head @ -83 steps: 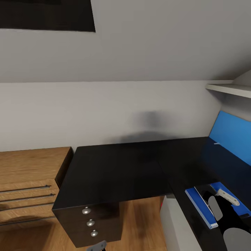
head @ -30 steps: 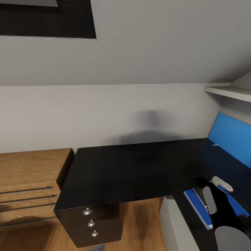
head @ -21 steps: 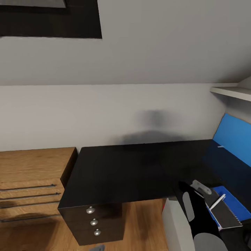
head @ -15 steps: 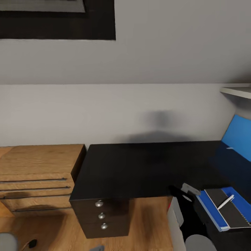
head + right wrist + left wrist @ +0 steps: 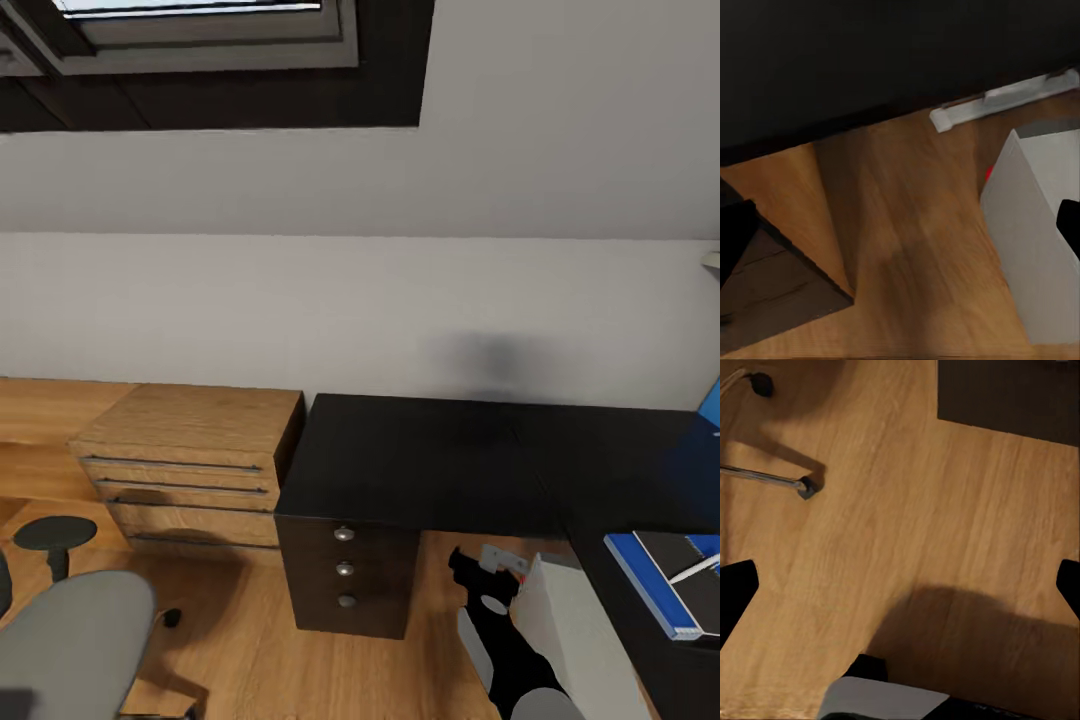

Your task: In the bedroom, organize the workspace by keeping the computer under the desk, ensuring the monitor is on the desk, placing the keyboard on the desk next to the monitor, placing the mouse on the desk next to the keyboard, moving the folder from the swivel chair onto the desk next to the mouse, stacking the notebook on top of the folder with the pen on top of the notebook, and positioning the swivel chair next to the desk.

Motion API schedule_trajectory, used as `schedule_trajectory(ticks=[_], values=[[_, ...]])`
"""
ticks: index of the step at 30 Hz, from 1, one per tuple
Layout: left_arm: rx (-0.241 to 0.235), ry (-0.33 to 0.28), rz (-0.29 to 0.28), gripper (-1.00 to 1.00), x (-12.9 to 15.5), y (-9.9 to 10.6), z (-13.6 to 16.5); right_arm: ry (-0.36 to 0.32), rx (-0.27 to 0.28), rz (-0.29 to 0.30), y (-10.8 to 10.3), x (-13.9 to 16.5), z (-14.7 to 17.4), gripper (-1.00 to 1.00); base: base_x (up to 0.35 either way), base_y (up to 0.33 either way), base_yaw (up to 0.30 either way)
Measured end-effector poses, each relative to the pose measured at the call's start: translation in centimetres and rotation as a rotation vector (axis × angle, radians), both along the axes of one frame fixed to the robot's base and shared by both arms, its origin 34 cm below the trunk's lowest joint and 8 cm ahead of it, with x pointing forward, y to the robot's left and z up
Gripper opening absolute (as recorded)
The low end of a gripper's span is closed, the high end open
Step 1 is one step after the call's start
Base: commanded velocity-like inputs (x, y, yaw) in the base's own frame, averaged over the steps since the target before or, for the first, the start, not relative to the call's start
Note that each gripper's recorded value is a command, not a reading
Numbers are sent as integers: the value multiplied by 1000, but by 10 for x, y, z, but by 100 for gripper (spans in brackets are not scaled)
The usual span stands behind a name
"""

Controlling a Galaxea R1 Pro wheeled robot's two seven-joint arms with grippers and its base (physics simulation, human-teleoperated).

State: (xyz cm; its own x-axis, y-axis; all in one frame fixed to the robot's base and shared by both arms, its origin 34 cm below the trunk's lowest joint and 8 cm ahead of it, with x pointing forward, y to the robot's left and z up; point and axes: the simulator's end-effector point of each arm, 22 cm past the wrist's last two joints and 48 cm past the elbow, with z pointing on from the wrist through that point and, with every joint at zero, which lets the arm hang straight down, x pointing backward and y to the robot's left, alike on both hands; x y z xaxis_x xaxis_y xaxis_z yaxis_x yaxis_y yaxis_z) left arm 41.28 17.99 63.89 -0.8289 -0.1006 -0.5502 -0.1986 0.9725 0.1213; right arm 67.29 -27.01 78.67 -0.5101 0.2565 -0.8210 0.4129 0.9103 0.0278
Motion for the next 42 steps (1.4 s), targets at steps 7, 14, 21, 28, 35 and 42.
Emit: schedule_trajectory(ticks=[7, 14, 21, 28, 35, 42], values=[[-61, 62, 43, 100, -6, 3, -10, -105, -26, 15, 11, -8, -5, 100, -325, 94, 141], [-71, 56, 57, 100, -4, 3, -9, 13, -6, 82, 36, -80, -75, 100, -298, 62, 9], [-81, -70, 98, 100, 18, 7, 8, 109, -16, 98, 19, -123, -104, 100, -61, 6, 1], [-73, -23, 88, 100, 7, 10, 8, 121, -20, 100, 16, -130, -100, 100, -3, 0, 0], [-48, 166, 37, 100, -29, 19, -5, 116, -17, 104, 20, -132, -92, 100, 0, 0, 55], [-12, 208, 42, 100, -50, 34, -7, 67, -21, 98, 22, -138, -79, 100, -25, 0, 154]])
